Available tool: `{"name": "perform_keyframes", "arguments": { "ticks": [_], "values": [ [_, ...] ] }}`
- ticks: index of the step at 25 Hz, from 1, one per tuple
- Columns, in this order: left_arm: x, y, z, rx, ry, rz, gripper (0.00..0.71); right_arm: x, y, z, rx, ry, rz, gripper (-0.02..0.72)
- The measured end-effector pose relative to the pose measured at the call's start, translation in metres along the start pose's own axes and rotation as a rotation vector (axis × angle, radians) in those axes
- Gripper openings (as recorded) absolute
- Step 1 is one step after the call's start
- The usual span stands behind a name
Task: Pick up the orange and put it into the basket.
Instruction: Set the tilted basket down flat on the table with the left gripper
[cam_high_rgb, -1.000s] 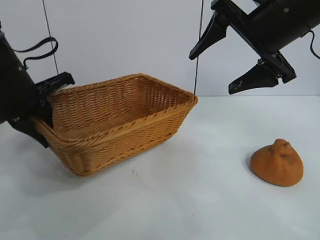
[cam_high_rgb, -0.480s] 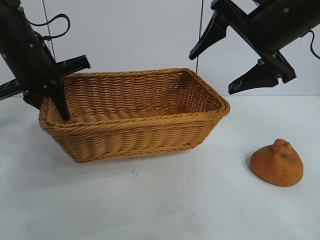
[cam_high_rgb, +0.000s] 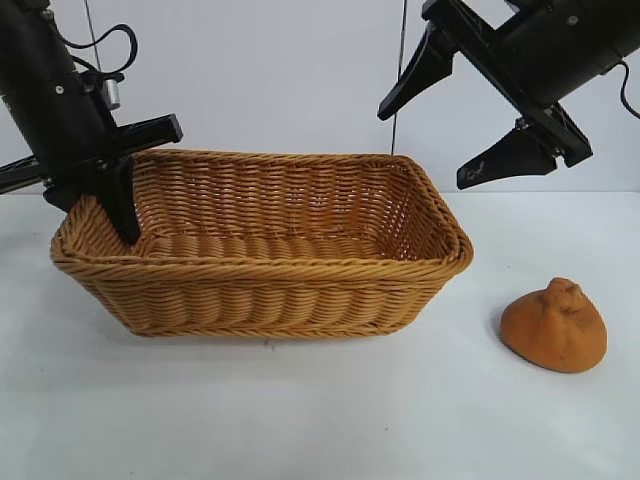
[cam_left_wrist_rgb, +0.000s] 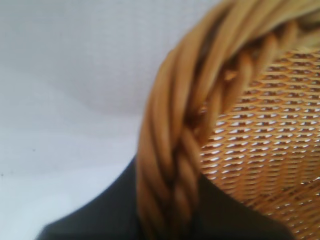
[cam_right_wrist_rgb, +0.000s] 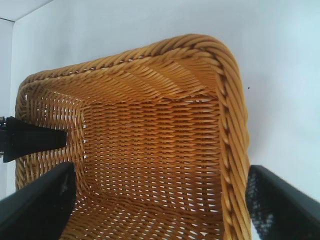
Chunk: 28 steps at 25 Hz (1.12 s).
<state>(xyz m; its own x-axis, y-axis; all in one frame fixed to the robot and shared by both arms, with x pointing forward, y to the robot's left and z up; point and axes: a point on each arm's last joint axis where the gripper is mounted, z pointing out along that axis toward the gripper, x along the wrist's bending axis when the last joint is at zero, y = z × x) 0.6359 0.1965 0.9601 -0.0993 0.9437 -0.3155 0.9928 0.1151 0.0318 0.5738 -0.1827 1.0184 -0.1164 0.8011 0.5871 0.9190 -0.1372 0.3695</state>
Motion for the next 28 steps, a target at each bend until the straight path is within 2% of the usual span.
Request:
{"name": "perform_keyframes", "arguments": {
  "ticks": [8, 15, 17, 22, 23, 25, 28],
  "values": [
    [0.011, 0.006, 0.052, 0.089, -0.011, 0.009, 0.084, 0.000, 0.000, 0.000, 0.003, 0.001, 0.000, 0.631],
    [0.012, 0.007, 0.056, 0.090, -0.017, 0.011, 0.090, 0.000, -0.001, 0.000, 0.007, 0.002, 0.000, 0.631],
    [0.011, 0.006, 0.056, 0.091, -0.021, 0.008, 0.140, 0.000, -0.001, 0.000, 0.007, 0.003, 0.000, 0.631],
    [0.008, 0.007, 0.049, 0.078, -0.034, 0.008, 0.485, 0.000, -0.001, 0.000, 0.010, 0.004, 0.000, 0.631],
    [0.008, 0.006, 0.047, 0.073, -0.035, 0.010, 0.529, 0.000, -0.001, 0.000, 0.010, 0.004, 0.000, 0.631],
    [0.004, 0.006, 0.036, 0.055, -0.038, 0.023, 0.570, 0.000, -0.001, 0.000, 0.011, 0.004, 0.000, 0.631],
    [-0.002, 0.006, 0.010, 0.019, -0.026, 0.066, 0.591, 0.000, -0.001, 0.000, 0.012, 0.004, 0.000, 0.631]
  ]
}}
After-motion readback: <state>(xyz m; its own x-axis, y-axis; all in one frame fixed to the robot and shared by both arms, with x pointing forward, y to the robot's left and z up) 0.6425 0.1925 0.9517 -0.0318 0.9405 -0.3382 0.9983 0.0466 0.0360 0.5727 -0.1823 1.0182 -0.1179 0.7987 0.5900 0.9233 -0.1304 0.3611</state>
